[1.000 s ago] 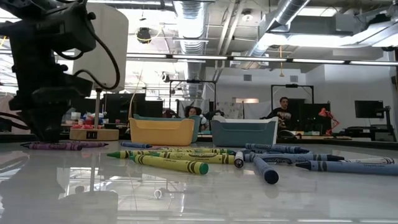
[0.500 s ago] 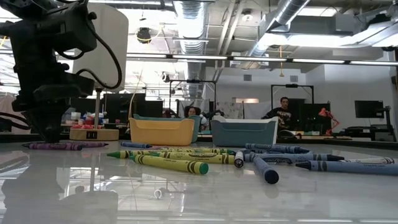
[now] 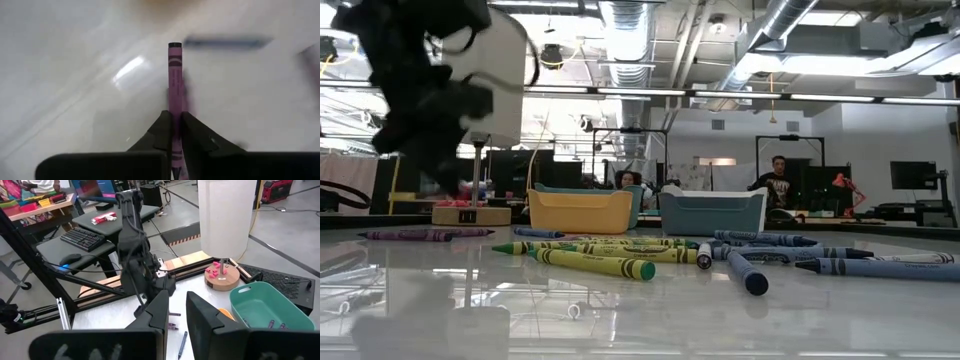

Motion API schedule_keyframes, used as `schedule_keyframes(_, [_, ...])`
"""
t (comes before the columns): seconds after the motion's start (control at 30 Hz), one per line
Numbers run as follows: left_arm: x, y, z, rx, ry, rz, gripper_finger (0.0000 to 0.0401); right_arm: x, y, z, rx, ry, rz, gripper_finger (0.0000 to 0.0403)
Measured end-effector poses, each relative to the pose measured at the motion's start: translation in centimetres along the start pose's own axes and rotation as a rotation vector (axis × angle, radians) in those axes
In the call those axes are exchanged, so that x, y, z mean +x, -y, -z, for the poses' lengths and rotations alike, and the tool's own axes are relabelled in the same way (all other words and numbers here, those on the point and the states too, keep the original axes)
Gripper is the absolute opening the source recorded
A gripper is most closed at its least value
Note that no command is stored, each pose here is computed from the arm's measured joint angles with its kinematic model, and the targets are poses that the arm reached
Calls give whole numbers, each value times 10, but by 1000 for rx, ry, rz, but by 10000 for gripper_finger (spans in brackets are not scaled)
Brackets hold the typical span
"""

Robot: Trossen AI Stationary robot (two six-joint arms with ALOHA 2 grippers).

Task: Sort crayons
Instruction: Put the violet crayon into the green bin

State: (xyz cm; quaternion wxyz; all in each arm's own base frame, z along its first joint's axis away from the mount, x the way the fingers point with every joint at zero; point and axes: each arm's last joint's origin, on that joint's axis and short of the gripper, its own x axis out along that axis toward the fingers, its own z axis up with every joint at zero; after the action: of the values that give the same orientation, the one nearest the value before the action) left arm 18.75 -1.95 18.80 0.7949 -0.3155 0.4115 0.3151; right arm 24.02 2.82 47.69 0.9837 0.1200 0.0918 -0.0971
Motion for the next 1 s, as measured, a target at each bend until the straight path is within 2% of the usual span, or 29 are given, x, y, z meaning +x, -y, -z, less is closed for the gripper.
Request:
schedule_keyframes(0.13, [-18,8,-13,3,124,75,11,3,0,3,35,9,6,69])
schedule_keyframes(0.37, [-61,24,-42,-15,492,382,11,26,6,32,126,-22,193,69])
schedule_keyframes(0.47, [-81,27,-52,2,637,491,11,39,7,47,158,-25,232,69])
schedule_keyframes(0.63, [-101,32,-62,28,813,599,11,61,4,65,176,76,156,69])
schedule_keyframes(0.77, [-105,35,-65,53,873,621,11,79,0,68,178,150,0,79])
schedule_keyframes(0.87, [-107,37,-66,76,901,630,11,95,-3,71,187,172,-83,107])
schedule_keyframes(1.0, [-108,43,-66,119,943,643,11,118,-4,80,198,206,-112,163])
